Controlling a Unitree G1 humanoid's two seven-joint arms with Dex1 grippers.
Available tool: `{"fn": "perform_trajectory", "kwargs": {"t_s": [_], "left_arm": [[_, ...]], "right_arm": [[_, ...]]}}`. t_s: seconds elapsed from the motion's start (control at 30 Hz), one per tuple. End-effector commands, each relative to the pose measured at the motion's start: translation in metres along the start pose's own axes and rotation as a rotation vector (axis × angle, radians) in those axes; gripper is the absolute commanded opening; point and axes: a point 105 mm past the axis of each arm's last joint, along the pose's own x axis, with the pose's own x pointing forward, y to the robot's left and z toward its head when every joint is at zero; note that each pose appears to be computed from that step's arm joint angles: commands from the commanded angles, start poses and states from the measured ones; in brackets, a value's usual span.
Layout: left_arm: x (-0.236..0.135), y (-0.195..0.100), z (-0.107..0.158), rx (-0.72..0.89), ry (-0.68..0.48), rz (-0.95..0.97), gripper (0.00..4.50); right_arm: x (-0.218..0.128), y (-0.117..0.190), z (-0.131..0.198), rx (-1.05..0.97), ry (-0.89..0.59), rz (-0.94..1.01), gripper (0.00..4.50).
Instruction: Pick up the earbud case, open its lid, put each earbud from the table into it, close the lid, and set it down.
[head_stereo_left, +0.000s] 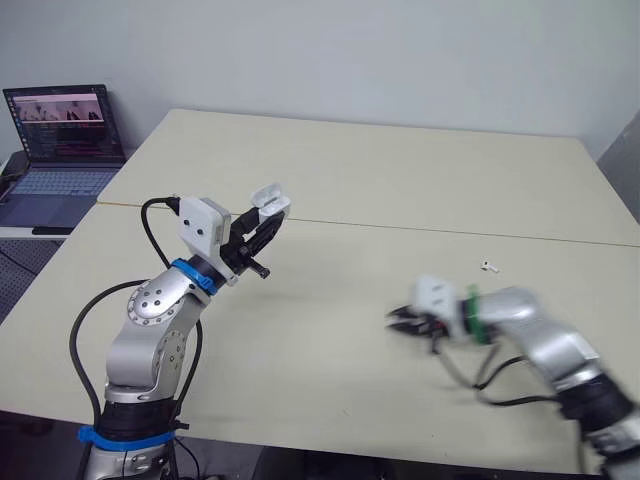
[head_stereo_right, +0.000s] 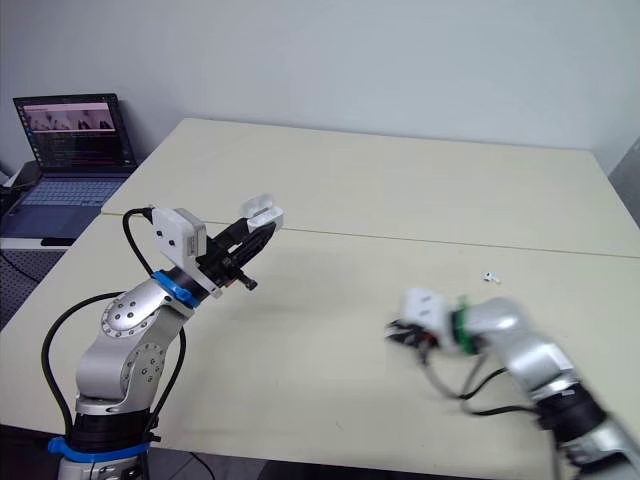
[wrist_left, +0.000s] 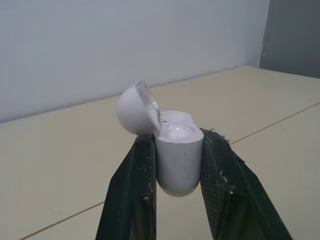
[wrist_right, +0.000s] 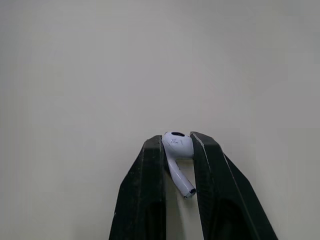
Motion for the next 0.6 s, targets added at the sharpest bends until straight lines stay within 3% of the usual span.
{"fn": "perform_trajectory", "kwargs": {"t_s": [0.03,0.23,0.53,0.6], "left_arm": [[0.005,-0.002,0.009,0.03,-0.056,-0.007,0.79],[0.012,-0.005,0.005,0.021,-0.069,-0.016,0.79],[0.013,-0.006,0.004,0.02,-0.065,-0.032,0.79],[0.012,-0.005,0.004,0.021,-0.062,-0.036,0.79]], "right_arm": [[-0.057,-0.011,-0.029,-0.001,0.167,0.0,0.39],[-0.101,-0.022,-0.082,0.196,0.383,-0.103,0.39],[-0.099,-0.005,-0.11,0.392,0.438,-0.131,0.39],[-0.1,-0.004,-0.113,0.391,0.449,-0.136,1.12]]}}
